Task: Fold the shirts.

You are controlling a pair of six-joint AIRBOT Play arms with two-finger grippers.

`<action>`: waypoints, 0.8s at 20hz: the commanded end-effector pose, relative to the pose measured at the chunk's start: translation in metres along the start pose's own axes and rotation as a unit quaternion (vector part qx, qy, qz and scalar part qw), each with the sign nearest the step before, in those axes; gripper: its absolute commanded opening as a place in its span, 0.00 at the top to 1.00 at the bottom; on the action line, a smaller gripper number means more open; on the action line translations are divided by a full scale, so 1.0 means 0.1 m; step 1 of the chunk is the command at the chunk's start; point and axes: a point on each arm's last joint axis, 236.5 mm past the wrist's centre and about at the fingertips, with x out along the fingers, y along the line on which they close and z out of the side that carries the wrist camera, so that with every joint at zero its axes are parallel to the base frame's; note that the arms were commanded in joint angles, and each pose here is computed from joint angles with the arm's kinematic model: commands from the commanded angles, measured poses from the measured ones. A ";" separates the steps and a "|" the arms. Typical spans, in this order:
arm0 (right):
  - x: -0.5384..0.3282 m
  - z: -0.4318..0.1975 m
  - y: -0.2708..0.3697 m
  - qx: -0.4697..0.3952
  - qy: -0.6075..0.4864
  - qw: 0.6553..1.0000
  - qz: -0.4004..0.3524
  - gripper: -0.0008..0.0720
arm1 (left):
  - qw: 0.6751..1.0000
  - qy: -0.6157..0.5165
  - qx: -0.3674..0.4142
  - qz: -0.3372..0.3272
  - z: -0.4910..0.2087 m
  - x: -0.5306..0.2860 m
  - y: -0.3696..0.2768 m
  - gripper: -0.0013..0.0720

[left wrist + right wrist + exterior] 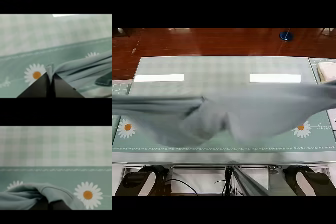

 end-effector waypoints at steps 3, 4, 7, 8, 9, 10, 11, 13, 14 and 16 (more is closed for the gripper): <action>1.33 -0.31 0.23 -0.022 0.167 0.984 0.057 0.96 | 0.990 0.064 -0.116 -0.039 -0.62 1.36 0.28 0.94; 1.62 -0.40 0.25 -0.033 0.195 0.979 0.052 0.96 | 0.988 0.062 -0.139 -0.039 -0.72 1.58 0.35 0.94; 2.30 -0.60 0.38 -0.064 0.253 0.964 0.057 0.96 | 0.980 0.064 -0.180 -0.051 -0.86 2.04 0.45 0.94; 2.47 -0.63 0.41 -0.065 0.260 0.962 0.057 0.96 | 0.978 0.062 -0.190 -0.052 -0.84 2.15 0.48 0.94; 2.64 -0.64 0.42 -0.065 0.261 0.962 0.056 0.96 | 0.978 0.057 -0.195 -0.053 -0.80 2.25 0.52 0.94; 2.75 -0.63 0.43 -0.057 0.257 0.963 0.058 0.96 | 0.978 0.050 -0.197 -0.052 -0.76 2.34 0.56 0.94; 2.86 -0.59 0.43 -0.044 0.248 0.966 0.057 0.96 | 0.977 0.048 -0.203 -0.047 -0.74 2.43 0.62 0.94; 2.98 -0.43 0.41 -0.024 0.212 0.976 0.047 0.96 | 0.973 0.063 -0.217 -0.037 -0.82 2.61 0.72 0.94; 3.02 -0.33 0.42 -0.014 0.189 0.981 0.046 0.96 | 0.970 0.079 -0.225 -0.035 -0.89 2.70 0.74 0.94; 3.06 -0.24 0.43 -0.010 0.170 0.984 0.047 0.91 | 0.965 0.115 -0.231 -0.038 -1.07 2.85 0.72 0.94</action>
